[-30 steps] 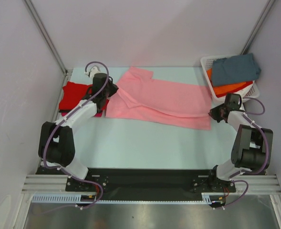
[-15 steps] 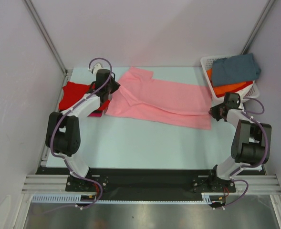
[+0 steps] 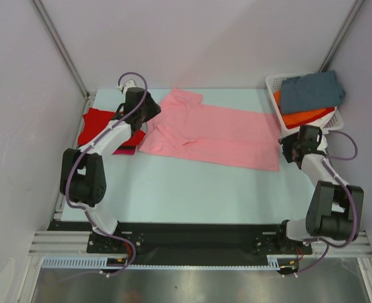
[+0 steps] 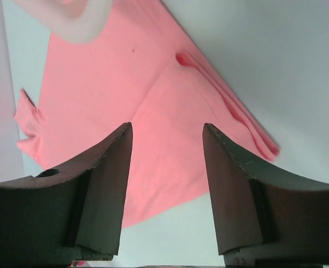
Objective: Fold and stack the t-shirts
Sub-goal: Fold the tshirt
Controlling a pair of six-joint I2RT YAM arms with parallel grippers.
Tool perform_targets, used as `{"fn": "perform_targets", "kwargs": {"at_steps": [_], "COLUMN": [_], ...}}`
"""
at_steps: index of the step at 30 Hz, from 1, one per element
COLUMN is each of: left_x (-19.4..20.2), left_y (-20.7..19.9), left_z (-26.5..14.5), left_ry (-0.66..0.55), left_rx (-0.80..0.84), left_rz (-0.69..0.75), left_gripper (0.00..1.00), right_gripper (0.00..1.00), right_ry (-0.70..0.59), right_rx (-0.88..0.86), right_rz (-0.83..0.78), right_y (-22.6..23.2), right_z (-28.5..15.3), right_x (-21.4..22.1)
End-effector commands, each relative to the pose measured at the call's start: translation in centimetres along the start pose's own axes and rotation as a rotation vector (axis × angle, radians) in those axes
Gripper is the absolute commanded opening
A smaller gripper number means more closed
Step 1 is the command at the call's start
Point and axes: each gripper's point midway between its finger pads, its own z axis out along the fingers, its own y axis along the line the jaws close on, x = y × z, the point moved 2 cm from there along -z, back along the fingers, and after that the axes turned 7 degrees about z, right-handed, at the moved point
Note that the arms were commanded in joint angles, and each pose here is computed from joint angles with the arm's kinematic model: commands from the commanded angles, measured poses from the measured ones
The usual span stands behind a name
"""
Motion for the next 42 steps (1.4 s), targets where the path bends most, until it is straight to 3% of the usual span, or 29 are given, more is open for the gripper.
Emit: {"fn": "perform_targets", "kwargs": {"at_steps": [1,11,18,28,29,30,32,33,35,42], "left_x": [-2.6,2.9,6.2,7.4,7.5,7.6,7.7,7.9,8.4,10.2], "left_y": [-0.9,2.1,5.3,7.2,7.3,7.4,7.6,7.8,8.2,9.0], "left_z": [-4.0,-8.8,-9.3,-8.5,-8.4,-8.4,-8.3,-8.3,-8.2,-7.4], "left_ry": [-0.070,-0.043,-0.075,-0.099,-0.099,-0.106,-0.111,-0.115,-0.111,-0.079], "left_rx": [0.059,0.106,0.053,-0.021,-0.027,-0.027,-0.031,-0.033,-0.046,-0.057], "left_rz": [0.020,-0.069,-0.180,-0.249,-0.250,-0.251,-0.261,-0.264,-0.273,-0.308], "left_gripper": [0.54,0.52,0.51,0.50,0.50,0.50,0.49,0.49,0.49,0.48], "right_gripper": [0.57,0.52,0.49,0.44,0.42,0.29,0.19,0.08,0.00,0.00], "right_ry": [-0.046,-0.063,-0.049,-0.030,-0.028,-0.031,-0.034,-0.036,-0.042,-0.168], "right_rx": [-0.049,-0.027,-0.012,0.028,0.026,0.030,0.043,0.055,0.076,0.099], "right_rz": [0.002,0.039,0.093,0.148,0.148,0.147,0.142,0.138,0.127,0.075], "right_y": [-0.5,-5.6,-7.7,-8.3,-8.2,-8.2,-8.4,-8.6,-9.0,-9.5], "right_z": [-2.0,-4.3,-3.1,-0.2,0.0,0.2,0.4,0.5,0.4,-1.0], "right_x": [0.1,2.0,3.2,3.8,3.9,3.8,3.8,3.7,3.5,0.8]}}
